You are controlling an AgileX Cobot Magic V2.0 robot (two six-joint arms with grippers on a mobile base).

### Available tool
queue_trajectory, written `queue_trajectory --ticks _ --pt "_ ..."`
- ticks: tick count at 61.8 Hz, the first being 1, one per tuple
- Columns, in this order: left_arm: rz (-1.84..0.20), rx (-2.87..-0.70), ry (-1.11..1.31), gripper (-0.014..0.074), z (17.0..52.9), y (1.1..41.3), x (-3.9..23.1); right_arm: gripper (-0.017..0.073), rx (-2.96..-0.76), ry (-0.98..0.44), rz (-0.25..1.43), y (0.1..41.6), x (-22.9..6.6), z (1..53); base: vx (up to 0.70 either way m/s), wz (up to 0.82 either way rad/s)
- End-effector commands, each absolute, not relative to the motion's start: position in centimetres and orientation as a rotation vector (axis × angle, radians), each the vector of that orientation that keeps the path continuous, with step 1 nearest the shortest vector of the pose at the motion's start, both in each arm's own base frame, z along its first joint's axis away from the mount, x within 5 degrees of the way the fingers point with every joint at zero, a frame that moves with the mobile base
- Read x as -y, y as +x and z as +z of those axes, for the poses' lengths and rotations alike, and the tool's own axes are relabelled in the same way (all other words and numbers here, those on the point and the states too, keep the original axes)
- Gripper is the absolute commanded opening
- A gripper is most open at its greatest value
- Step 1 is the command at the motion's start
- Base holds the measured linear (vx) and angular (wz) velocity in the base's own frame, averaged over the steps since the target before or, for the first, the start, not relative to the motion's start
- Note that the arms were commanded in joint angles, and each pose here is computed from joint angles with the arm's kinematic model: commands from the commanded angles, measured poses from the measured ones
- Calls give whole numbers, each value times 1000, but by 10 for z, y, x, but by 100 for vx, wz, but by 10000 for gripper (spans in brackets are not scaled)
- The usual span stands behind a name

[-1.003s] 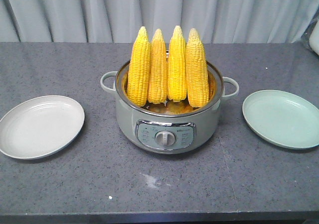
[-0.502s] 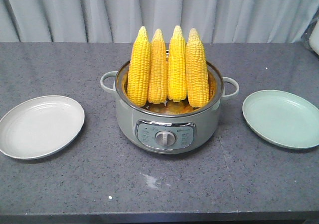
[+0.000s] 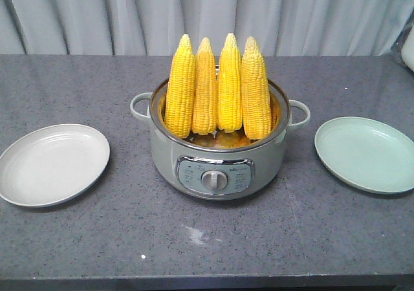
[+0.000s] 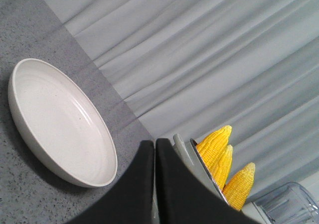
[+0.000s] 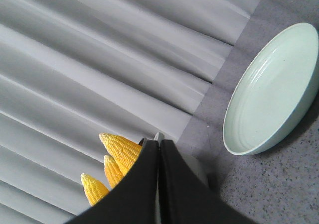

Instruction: Distribute corn equally

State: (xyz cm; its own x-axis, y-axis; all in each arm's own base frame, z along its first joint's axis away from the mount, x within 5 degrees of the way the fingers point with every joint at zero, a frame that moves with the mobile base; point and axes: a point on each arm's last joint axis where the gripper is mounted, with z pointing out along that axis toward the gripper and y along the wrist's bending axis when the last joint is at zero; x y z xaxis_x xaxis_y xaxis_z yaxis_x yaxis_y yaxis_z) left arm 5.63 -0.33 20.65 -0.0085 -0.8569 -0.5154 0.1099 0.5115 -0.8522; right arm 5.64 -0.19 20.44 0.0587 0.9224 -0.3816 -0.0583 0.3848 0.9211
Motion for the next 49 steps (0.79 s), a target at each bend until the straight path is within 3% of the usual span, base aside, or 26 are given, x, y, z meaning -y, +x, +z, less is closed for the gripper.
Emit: queue_trajectory --ticks 1,9,24,37,49 --pt "-890 -1255 -714 -7 216 54 -1 -4 -1227 874 888 56 5 207 0 0" --pt "-901 -1152 -720 -7 224 52 -5 -4 -1211 839 880 54 5 218 0 0" --pt "-921 -1017 -642 -7 266 40 -7 -4 -1248 586 755 39 -2 273 0 0" --pt "-731 -1007 -380 -7 313 21 -1 -4 -1437 316 549 33 -12 318 0 0" --pt "-611 -1070 -295 -7 345 22 1 -3 -1611 89 383 49 -19 351 0 0"
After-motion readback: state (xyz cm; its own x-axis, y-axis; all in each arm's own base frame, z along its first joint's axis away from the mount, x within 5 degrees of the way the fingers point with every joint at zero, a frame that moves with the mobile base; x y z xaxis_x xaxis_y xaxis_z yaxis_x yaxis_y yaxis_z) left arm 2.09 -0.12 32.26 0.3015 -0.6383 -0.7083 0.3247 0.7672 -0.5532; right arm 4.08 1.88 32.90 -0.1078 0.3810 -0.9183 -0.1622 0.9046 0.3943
